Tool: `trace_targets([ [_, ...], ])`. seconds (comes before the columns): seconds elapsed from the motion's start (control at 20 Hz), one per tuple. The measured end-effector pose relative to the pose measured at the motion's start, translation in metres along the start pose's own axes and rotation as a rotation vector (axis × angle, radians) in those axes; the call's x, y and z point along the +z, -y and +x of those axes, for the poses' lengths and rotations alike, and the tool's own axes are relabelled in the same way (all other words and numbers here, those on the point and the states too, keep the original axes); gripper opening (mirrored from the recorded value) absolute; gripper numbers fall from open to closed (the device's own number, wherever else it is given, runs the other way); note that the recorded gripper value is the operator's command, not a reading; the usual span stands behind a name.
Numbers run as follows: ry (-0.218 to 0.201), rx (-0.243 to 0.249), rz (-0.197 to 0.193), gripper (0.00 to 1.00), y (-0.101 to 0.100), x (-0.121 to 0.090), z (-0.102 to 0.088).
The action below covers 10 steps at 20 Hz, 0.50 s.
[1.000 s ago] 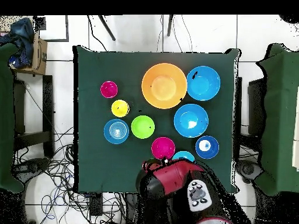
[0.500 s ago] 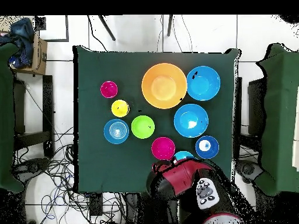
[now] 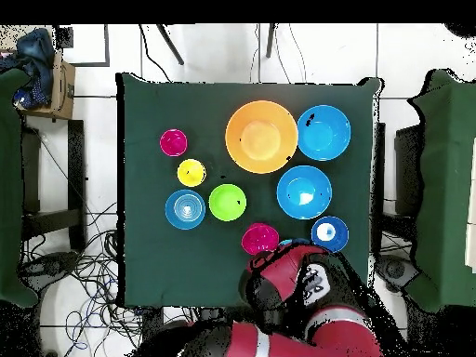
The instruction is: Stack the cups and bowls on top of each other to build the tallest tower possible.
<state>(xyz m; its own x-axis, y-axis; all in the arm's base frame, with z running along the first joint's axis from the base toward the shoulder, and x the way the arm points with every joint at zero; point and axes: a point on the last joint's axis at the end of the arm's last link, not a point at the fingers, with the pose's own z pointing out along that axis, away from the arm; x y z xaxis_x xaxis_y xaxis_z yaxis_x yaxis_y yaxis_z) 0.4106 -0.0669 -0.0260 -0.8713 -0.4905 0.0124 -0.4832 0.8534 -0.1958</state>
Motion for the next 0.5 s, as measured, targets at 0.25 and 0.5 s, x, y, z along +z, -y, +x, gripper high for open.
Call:
trace_targets([
  [0.25, -0.001, -0.052, 0.007, 1.0, -0.001, 0.017, 0.005],
  [0.5, -0.001, -0.06, 0.004, 1.0, 0.0, 0.023, 0.011],
])
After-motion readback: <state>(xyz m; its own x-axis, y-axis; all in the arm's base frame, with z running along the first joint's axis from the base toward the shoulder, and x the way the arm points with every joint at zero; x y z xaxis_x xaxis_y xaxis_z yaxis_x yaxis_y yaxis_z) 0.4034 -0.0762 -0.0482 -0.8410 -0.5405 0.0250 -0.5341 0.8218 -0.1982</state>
